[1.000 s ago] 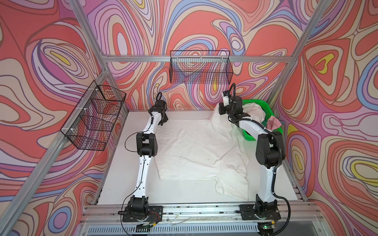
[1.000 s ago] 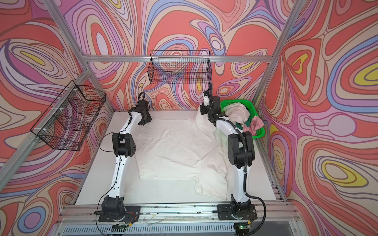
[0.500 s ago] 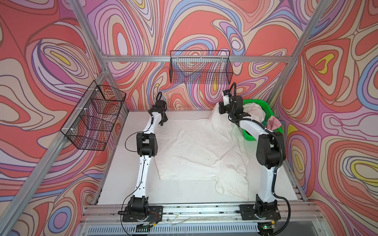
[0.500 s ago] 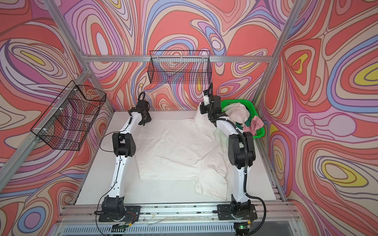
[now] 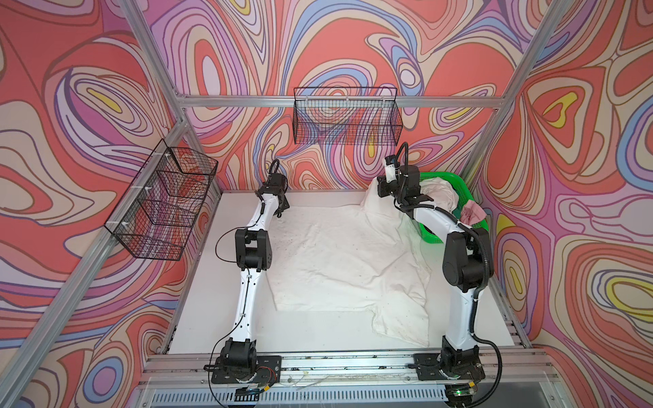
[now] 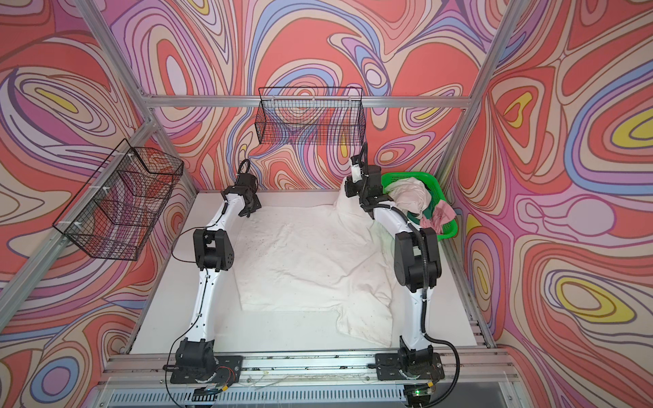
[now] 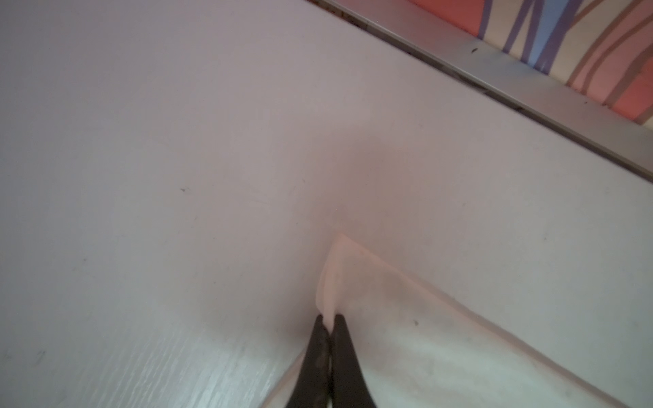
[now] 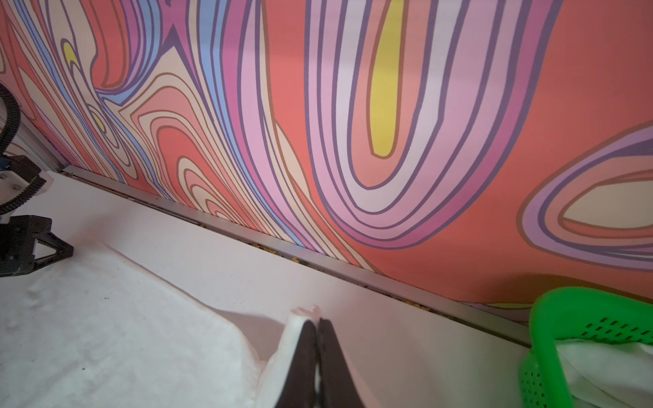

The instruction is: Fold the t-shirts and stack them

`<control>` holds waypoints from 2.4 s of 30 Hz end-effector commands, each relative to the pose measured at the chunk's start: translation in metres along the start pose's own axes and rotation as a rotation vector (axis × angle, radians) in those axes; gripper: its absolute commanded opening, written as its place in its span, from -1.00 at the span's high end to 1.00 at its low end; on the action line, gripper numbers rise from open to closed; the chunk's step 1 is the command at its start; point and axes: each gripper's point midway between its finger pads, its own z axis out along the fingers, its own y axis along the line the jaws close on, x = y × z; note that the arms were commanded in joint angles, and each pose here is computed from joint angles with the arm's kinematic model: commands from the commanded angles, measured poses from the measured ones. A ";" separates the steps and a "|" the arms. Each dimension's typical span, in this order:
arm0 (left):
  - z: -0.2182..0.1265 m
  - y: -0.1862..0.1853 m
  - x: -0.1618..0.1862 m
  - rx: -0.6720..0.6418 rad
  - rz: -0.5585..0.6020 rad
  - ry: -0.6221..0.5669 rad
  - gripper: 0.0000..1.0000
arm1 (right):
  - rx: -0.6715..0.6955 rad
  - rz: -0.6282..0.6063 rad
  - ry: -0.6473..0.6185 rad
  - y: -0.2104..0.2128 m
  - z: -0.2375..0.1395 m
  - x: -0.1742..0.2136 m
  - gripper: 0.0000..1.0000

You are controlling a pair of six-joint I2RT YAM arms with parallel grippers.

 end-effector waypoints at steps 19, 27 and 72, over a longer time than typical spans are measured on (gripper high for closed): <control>-0.093 0.002 -0.017 0.103 0.113 -0.387 1.00 | 0.131 0.012 -0.064 -0.014 -0.043 -0.031 1.00; -0.131 0.017 0.001 0.192 0.029 -0.527 1.00 | 0.193 0.073 -0.071 -0.019 -0.080 -0.028 1.00; -0.161 0.095 0.123 0.265 -0.335 -0.553 0.69 | 0.219 0.451 0.169 0.010 -0.195 0.122 1.00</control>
